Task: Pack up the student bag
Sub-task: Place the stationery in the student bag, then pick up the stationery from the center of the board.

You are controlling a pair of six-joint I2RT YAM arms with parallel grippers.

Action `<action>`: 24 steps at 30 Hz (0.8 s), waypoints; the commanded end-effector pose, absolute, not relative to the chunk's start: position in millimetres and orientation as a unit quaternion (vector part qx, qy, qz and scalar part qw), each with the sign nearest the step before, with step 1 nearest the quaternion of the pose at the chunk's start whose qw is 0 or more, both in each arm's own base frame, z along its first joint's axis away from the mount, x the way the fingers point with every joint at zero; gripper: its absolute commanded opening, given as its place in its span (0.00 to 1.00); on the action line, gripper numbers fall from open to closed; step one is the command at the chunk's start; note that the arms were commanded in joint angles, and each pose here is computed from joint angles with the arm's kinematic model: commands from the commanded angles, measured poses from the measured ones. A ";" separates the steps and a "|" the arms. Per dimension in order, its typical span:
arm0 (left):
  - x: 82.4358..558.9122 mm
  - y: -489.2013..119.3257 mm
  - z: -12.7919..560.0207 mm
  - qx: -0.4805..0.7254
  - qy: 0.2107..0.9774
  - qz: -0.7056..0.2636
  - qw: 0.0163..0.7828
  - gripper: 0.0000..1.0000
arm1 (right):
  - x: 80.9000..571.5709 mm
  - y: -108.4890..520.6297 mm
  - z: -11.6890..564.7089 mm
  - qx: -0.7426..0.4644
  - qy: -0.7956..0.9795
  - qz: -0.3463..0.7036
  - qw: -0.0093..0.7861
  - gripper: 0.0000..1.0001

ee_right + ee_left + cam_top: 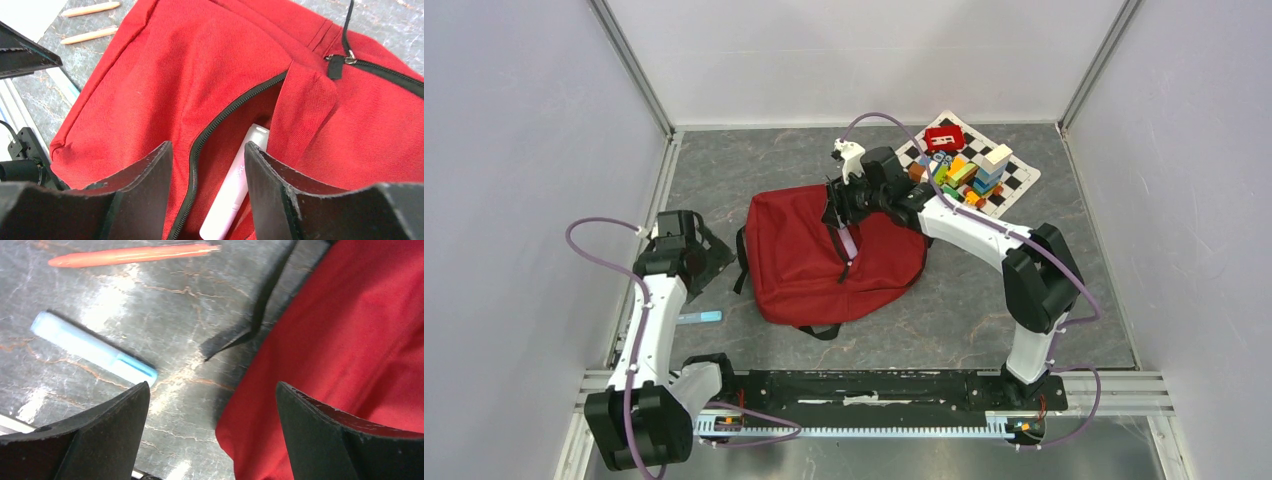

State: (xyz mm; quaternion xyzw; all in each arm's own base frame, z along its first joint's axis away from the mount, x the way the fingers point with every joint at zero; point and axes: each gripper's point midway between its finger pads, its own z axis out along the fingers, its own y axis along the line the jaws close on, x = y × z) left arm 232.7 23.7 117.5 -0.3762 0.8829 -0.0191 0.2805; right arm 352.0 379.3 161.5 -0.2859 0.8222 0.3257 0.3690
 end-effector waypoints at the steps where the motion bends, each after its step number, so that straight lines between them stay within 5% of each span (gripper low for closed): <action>1: 216.6 49.7 104.7 -0.446 0.851 0.030 0.276 1.00 | 363.0 381.3 225.1 -0.290 0.786 0.328 0.437 0.61; 10: 178.7 89.8 88.5 -0.552 0.785 0.112 0.257 1.00 | 372.8 357.7 282.1 -0.294 0.755 0.311 0.497 0.66; 24: 160.5 104.7 37.7 -0.642 0.729 0.101 0.214 1.00 | 380.4 345.6 286.3 -0.277 0.757 0.336 0.487 0.65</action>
